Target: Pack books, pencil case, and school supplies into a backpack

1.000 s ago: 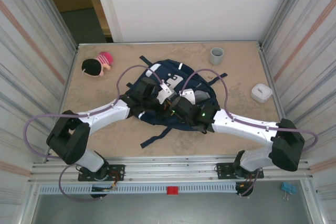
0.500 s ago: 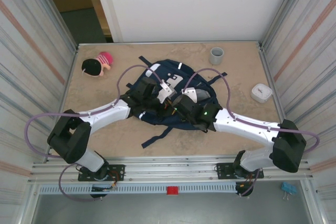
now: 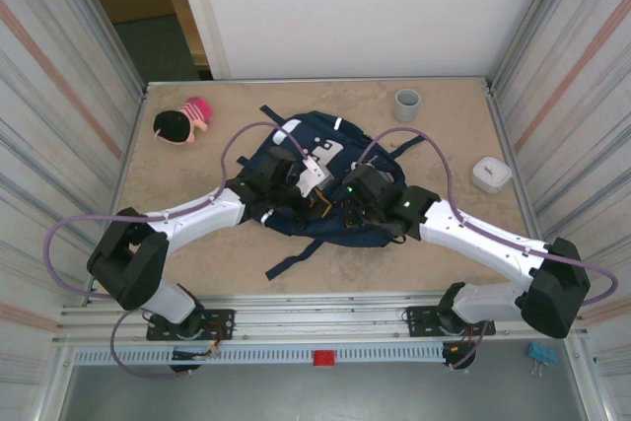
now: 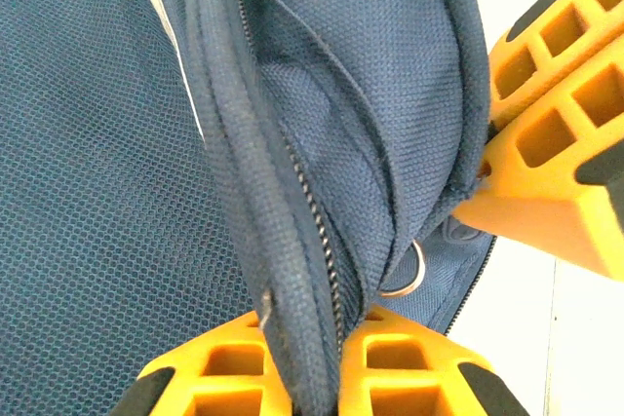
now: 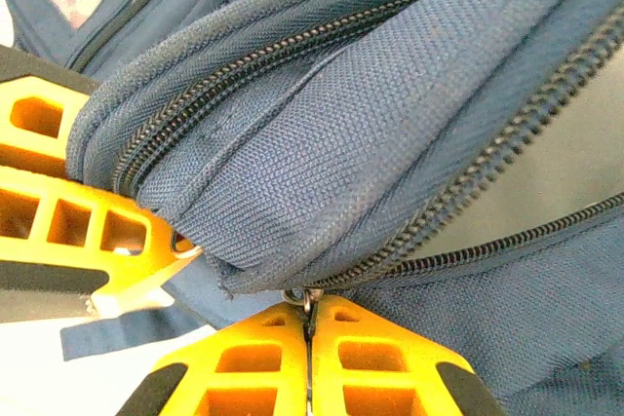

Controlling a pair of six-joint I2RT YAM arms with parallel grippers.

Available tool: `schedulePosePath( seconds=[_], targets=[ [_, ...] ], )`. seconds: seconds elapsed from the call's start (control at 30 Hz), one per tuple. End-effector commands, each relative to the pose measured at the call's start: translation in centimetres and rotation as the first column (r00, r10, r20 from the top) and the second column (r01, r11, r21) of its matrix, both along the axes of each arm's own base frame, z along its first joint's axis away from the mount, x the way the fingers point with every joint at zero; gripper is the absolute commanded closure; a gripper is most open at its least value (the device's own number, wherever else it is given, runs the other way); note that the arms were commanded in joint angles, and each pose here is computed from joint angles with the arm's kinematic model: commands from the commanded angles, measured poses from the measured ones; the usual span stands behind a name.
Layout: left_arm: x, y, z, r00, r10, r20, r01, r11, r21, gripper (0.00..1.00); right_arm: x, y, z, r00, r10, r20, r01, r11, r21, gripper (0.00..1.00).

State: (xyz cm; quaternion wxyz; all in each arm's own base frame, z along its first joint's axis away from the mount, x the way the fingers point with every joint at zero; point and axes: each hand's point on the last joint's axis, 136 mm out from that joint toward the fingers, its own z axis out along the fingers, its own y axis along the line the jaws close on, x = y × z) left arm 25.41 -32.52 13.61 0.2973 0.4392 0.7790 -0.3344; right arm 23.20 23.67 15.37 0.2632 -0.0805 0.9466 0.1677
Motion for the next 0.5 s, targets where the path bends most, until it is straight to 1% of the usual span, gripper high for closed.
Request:
schedulePosePath(
  seconds=[0.0,0.17,0.23,0.37,0.47],
  targets=[
    [0.1,2.1,-1.7,0.999,0.041,-0.017,-0.038,0.991,0.128,1.0,-1.7,-1.2,1.2,0.994,0.057,-0.089,-0.055,0.998,0.026,0.96],
    [-0.1,2.1,-2.0,1.0,0.01,0.004,-0.011,0.991,0.134,1.0,-2.9,-0.8,1.4,0.974,0.112,-0.197,-0.089,0.988,0.126,0.98],
    [0.2,2.3,-2.2,1.0,0.018,0.012,-0.019,0.989,0.149,1.0,-3.1,-0.9,1.3,0.968,0.119,-0.222,-0.092,0.987,0.129,0.98],
    [0.1,2.7,-2.7,1.0,0.003,0.019,-0.007,0.982,0.187,1.0,-2.7,-3.4,0.0,0.973,0.058,-0.225,-0.059,0.998,0.001,0.99],
    [0.0,3.4,-3.1,0.999,-0.011,0.043,0.001,0.975,0.224,1.0,-2.4,-5.1,-0.9,0.972,0.026,-0.233,-0.044,0.997,-0.07,1.0]
  ],
)
